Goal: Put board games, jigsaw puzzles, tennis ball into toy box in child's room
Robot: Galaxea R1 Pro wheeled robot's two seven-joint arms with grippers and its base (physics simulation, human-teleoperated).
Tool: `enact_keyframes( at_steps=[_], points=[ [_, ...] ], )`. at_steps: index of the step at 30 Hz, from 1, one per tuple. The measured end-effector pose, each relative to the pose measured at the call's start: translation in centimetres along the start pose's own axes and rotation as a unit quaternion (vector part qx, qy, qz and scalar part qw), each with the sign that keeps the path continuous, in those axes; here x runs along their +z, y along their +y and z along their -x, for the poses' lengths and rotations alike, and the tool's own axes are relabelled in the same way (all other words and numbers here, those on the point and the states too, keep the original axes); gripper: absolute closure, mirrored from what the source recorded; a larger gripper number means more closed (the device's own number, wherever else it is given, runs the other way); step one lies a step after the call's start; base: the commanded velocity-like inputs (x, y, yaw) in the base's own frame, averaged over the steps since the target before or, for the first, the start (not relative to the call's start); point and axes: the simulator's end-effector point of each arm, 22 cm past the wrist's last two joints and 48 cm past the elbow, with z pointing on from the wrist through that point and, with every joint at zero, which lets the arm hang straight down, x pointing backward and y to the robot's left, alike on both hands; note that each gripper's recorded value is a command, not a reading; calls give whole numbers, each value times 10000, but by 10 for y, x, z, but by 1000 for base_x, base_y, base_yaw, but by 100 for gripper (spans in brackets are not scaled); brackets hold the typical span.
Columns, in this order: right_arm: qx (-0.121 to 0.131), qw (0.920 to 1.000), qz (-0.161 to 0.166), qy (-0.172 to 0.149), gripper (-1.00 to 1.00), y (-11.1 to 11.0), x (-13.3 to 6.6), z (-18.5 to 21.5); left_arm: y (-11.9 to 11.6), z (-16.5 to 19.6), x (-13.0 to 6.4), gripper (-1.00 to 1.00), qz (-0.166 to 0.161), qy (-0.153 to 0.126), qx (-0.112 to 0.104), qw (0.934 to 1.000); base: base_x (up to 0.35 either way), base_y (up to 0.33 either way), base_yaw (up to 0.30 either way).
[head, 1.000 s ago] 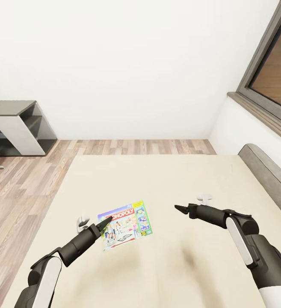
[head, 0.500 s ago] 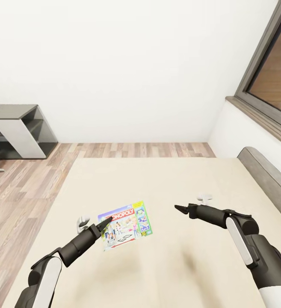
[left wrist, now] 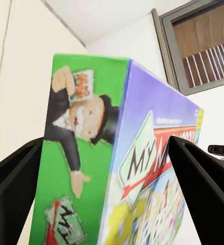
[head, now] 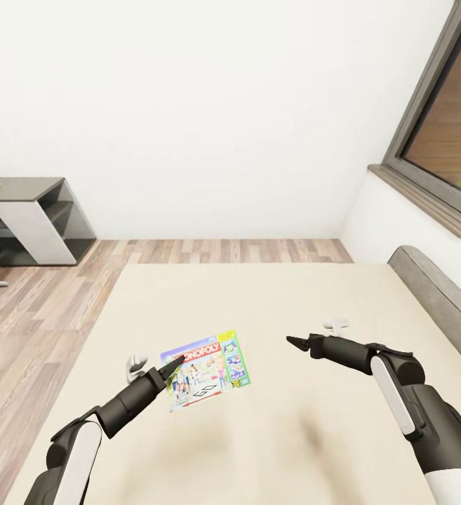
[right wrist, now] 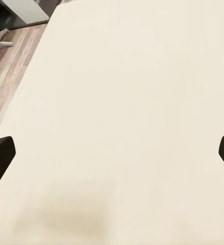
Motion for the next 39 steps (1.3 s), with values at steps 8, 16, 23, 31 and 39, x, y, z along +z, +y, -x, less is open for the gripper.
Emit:
enact_keyframes(
  at_steps=[8,16,23,31,39],
  points=[
    [-37,10000,2,-55,-100,3,-4,6,-6,3,-1,100,-44,-31,37,10000,0,0,0],
    [-73,9999,8,-110,-100,6,-8,11,-12,6,-2,100,-88,-64,77,9999,0,0,0],
    [-106,9998,9,-159,-100,9,-12,16,-17,9,-3,100,-122,-92,114,9998,0,0,0],
    [-142,9997,14,-214,-100,12,-16,22,-22,12,-5,100,-160,-124,157,9997,0,0,0],
    [-179,9995,19,-269,-100,15,-20,27,-28,15,-6,100,-202,-157,199,9995,0,0,0]
  ],
)
